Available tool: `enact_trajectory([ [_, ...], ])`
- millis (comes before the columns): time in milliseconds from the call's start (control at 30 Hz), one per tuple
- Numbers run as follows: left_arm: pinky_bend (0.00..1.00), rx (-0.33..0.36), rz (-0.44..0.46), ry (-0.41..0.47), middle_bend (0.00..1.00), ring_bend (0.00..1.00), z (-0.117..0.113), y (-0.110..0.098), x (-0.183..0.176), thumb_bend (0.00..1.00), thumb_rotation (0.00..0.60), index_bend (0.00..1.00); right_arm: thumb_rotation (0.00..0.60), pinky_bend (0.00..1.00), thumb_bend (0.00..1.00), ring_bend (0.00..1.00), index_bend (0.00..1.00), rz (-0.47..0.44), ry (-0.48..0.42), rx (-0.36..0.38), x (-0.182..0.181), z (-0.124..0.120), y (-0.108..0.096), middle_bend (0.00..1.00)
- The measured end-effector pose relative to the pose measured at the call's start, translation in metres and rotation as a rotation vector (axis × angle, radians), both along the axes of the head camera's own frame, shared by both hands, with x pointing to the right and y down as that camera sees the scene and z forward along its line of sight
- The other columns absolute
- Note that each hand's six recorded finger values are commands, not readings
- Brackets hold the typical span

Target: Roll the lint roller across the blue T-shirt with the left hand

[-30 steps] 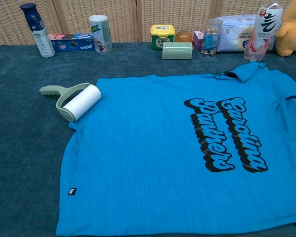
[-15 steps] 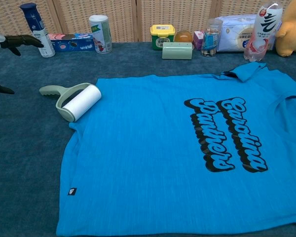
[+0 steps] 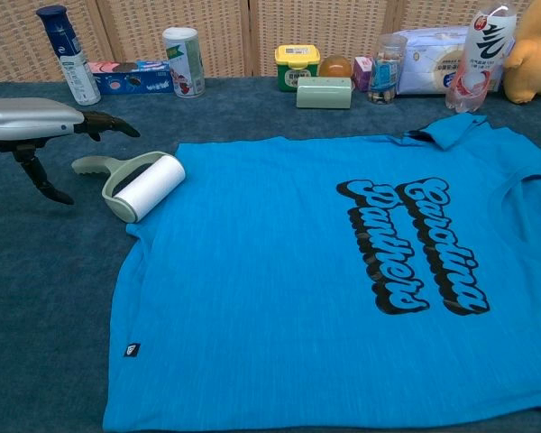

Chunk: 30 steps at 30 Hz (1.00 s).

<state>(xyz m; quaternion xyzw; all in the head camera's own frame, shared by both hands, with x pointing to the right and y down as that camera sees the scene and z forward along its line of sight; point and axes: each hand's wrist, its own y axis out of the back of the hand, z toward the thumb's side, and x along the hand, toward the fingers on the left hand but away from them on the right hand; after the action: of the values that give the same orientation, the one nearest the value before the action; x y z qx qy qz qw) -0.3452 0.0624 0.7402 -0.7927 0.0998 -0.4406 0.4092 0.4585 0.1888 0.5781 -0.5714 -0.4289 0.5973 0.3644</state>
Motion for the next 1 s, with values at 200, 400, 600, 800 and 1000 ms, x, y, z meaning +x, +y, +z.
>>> enact_trajectory([
  [200,0.19,-0.021,-0.013,-0.008,0.24,0.07,0.005,-0.004,0.001,0.02,0.6,0.15,0.6,0.0,0.0,0.0,0.07,0.009,-0.004,0.0,0.002,0.0,-0.001,0.0],
  [400,0.22,-0.034,-0.002,-0.014,0.32,0.12,0.01,-0.003,0.006,0.02,0.6,0.25,0.6,0.0,0.0,0.0,0.07,0.008,-0.013,0.006,0.002,-0.002,-0.002,0.0],
  [600,0.24,-0.031,-0.001,-0.024,0.37,0.15,0.012,-0.003,0.008,0.02,0.6,0.29,0.6,0.0,0.0,0.0,0.07,0.006,-0.024,0.01,0.0,-0.004,-0.002,0.0],
  [800,0.29,-0.015,-0.021,-0.022,0.5,0.28,0.014,-0.004,0.009,0.04,0.6,0.38,0.6,0.0,0.0,0.0,0.07,0.005,-0.029,0.009,0.0,-0.004,-0.001,0.0],
  [1000,0.33,0.004,-0.04,-0.019,0.59,0.38,0.016,-0.004,0.011,0.05,0.6,0.47,0.6,0.0,0.0,0.0,0.07,0.005,-0.034,0.007,-0.001,-0.004,-0.001,0.0],
])
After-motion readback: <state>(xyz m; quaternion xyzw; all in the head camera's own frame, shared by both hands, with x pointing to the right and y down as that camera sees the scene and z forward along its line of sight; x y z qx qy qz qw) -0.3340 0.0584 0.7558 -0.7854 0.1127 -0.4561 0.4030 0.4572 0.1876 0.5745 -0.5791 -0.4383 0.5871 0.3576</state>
